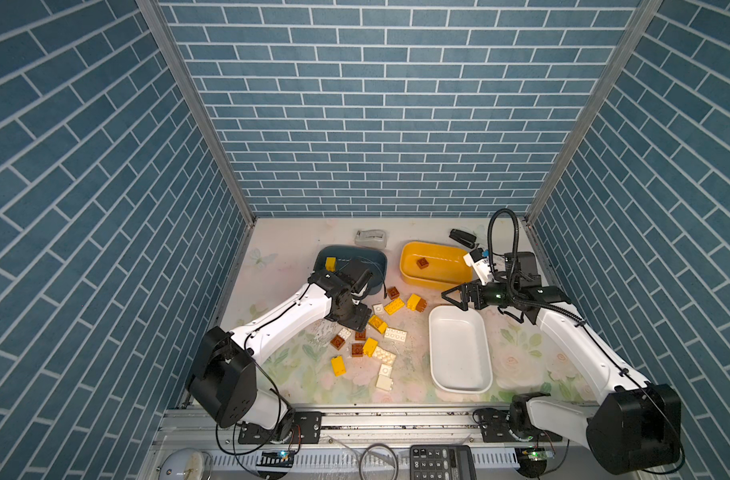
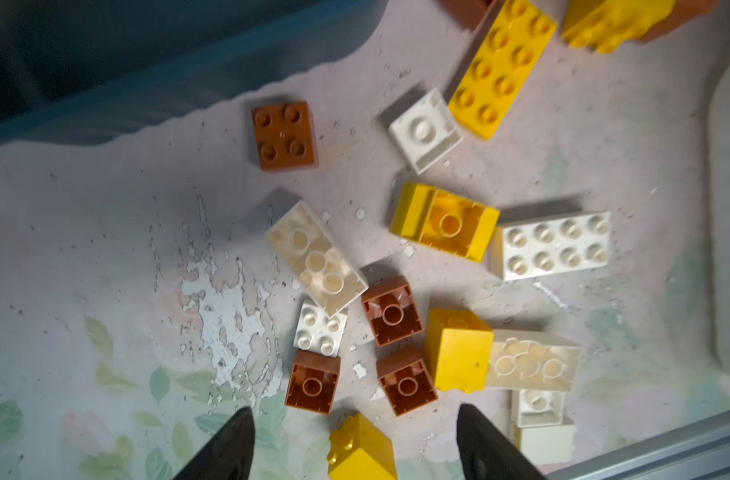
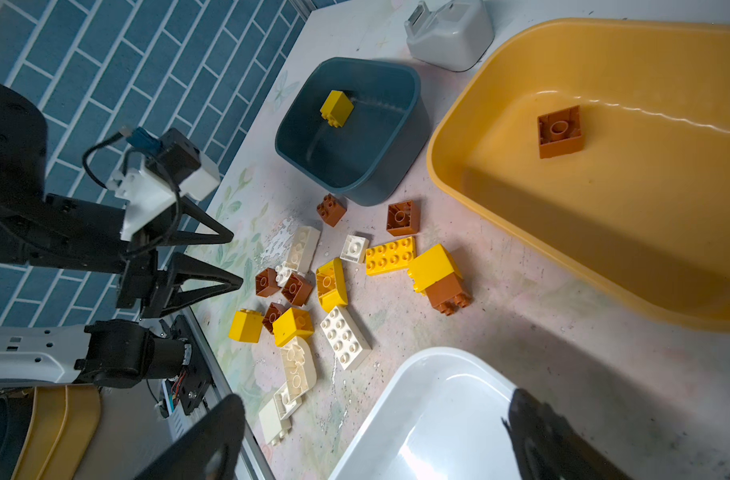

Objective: Sort the legos into containers by color
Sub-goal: 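Move the left gripper back to the pile and grasp another brown brick, then carry the brown brick with the left gripper into the yellow bin and release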

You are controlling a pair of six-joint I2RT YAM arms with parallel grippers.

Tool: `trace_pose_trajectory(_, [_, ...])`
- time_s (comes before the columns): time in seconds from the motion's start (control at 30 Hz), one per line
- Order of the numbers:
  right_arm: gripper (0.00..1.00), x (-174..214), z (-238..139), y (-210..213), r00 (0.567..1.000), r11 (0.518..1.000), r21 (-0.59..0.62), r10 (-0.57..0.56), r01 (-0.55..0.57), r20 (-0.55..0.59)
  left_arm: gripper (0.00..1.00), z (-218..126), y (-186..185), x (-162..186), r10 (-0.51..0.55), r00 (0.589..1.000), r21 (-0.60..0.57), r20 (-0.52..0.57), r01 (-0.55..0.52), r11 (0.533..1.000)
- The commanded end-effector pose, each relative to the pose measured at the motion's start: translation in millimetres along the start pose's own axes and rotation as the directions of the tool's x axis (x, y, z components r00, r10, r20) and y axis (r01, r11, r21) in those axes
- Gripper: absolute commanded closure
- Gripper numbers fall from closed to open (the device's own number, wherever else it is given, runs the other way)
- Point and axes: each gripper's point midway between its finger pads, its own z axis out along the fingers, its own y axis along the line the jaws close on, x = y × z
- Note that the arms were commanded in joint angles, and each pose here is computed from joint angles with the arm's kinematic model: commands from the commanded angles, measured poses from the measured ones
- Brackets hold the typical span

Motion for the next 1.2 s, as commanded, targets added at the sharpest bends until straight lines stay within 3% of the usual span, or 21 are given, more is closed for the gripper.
trace_pose_trajectory(0.0, [0.02, 12, 7, 4, 0.999, 1.000, -0.023, 0.020, -0.021, -0.042, 0.23, 14, 2, 10, 0.012, 1.000, -0.009, 0.000, -0.012, 1.000])
trace_pose_trajectory(0.23, [0.01, 19, 9, 6, 0.998, 1.000, -0.011, 0.022, -0.022, -0.063, 0.26, 40, 15, 48, -0.018, 0.996, -0.060, -0.088, 0.013, 0.998])
trace_pose_trajectory(0.43, [0.02, 21, 9, 6, 0.997, 1.000, -0.005, 0.026, -0.026, -0.072, 0.32, 54, 31, 45, -0.036, 0.995, -0.096, -0.090, 0.027, 0.995])
trace_pose_trajectory(0.83, [0.02, 21, 8, 5, 0.996, 1.000, 0.008, 0.029, -0.028, -0.081, 0.53, 79, 35, 51, -0.084, 0.986, -0.032, -0.143, 0.081, 0.996])
trace_pose_trajectory(1.0, [0.02, 16, 8, 4, 0.997, 1.000, 0.016, 0.024, -0.023, -0.075, 0.68, 78, 38, 50, -0.108, 0.982, -0.015, -0.152, 0.107, 0.994])
trace_pose_trajectory(1.17, [0.01, 8, 8, 4, 0.998, 1.000, 0.022, 0.013, -0.011, -0.060, 0.69, 58, 40, 41, -0.114, 0.984, -0.018, -0.136, 0.112, 0.994])
